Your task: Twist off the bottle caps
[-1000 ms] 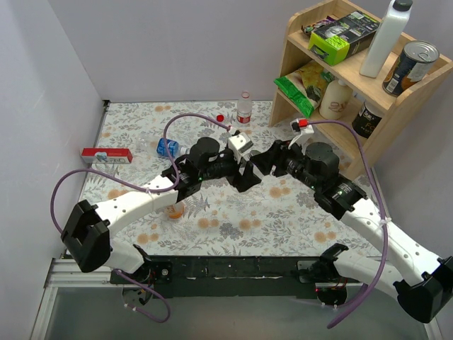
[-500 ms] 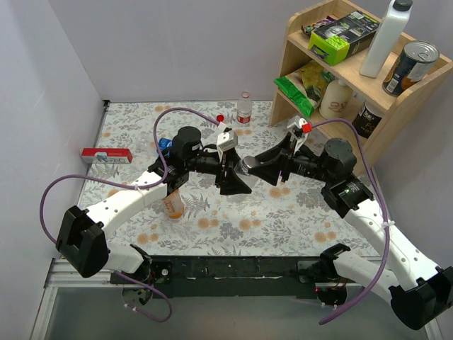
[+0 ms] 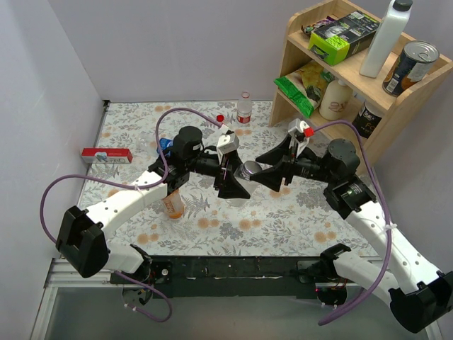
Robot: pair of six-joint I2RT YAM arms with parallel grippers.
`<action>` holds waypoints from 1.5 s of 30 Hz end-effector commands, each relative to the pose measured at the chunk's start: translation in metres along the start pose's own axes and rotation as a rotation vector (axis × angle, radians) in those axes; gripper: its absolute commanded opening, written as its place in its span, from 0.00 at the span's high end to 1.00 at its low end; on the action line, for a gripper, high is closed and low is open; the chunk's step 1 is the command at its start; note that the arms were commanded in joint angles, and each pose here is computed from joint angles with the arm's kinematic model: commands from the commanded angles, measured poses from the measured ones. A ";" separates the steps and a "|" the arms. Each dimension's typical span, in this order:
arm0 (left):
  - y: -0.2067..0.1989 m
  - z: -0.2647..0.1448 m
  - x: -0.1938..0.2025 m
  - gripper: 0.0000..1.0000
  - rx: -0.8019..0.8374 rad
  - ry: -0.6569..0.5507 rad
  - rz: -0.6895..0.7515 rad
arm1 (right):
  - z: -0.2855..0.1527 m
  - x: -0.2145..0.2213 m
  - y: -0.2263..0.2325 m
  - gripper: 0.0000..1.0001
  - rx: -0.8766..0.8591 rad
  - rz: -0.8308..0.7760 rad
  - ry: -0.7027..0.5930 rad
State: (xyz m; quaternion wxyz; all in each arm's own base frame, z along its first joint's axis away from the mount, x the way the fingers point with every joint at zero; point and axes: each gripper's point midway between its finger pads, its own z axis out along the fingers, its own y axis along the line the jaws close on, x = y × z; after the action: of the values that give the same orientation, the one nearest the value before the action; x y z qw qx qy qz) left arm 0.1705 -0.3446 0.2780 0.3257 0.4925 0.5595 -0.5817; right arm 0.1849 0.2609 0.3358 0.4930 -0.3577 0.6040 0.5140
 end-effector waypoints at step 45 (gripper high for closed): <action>0.063 -0.011 -0.030 0.60 -0.571 -0.065 0.169 | 0.029 -0.031 -0.050 0.28 0.673 0.258 -0.189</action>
State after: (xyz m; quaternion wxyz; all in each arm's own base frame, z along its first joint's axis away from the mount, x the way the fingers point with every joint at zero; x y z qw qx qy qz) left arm 0.2525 -0.3473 0.2610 0.4881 0.3911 0.6840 -0.3754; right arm 0.2465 0.2691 0.3176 0.5434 -0.0513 0.7615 0.3494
